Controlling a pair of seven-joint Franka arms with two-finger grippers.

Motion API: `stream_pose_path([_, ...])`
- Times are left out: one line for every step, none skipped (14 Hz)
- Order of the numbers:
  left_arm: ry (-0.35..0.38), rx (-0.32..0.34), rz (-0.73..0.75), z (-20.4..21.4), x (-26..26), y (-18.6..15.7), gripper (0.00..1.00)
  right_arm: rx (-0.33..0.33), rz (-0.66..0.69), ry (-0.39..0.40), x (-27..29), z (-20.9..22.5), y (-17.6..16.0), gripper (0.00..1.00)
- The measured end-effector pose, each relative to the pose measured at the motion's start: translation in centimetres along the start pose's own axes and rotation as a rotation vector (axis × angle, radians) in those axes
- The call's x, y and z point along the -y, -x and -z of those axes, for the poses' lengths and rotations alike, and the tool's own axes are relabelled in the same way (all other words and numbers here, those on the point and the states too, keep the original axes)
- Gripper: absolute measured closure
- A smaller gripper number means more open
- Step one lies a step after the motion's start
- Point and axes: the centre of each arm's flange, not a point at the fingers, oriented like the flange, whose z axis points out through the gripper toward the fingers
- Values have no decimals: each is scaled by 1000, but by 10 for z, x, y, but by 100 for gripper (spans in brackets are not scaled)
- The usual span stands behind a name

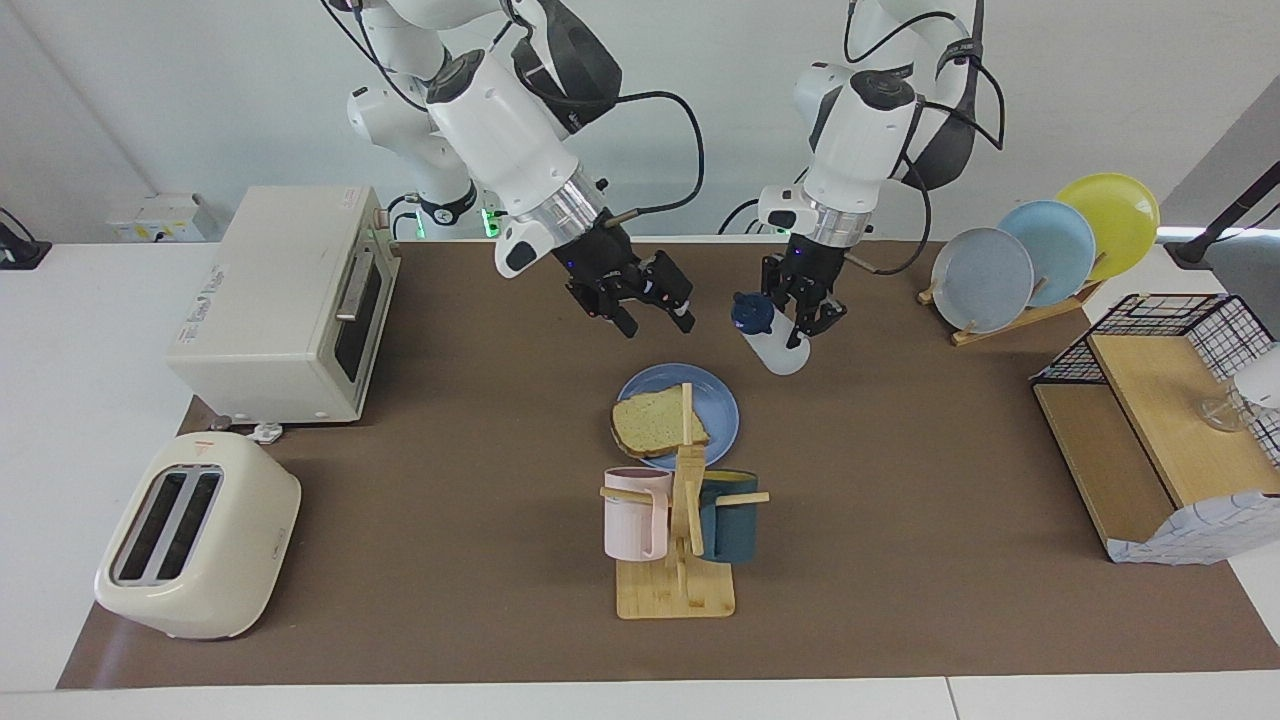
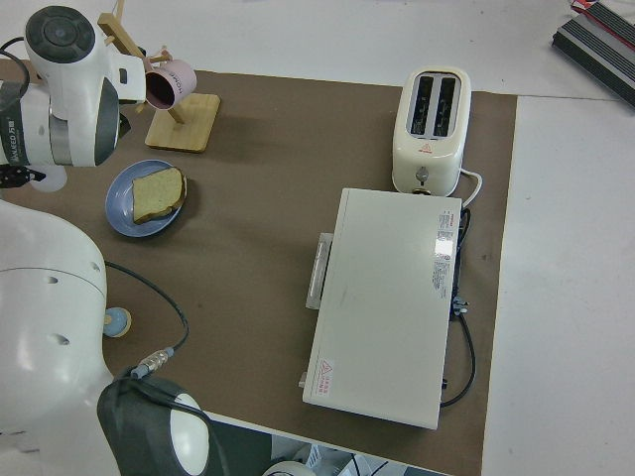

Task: Put bread on plate and add seasoning
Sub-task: 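Carry the bottle over the plate with the left gripper while the right gripper approaches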

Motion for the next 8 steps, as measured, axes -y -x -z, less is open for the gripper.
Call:
stream_pose_path([9,7,-20,1,-1,1,57,3,17,-2,6,-1,8,29])
stream_pose_path([26,7,-36,1,-1,1,57,3,44,4,12,-4,17,39])
stream_pose_path([49,6,-49,1,-2,2,57,-1,82,20,18,-7,28,39])
stream_pose_path([71,0,-61,1,-3,2,57,-8,121,37,23,-11,39,47])
stream_pose_path([86,-3,-70,2,-4,2,57,-13,149,48,27,-13,47,48])
stream_pose_path([99,-3,-77,2,-4,2,57,-15,166,52,30,-13,53,49])
stream_pose_path([104,-1,-81,3,-5,2,57,-13,177,50,33,-12,58,49])
stream_pose_path([107,-3,-82,3,-5,2,57,-8,187,48,36,-11,65,53])
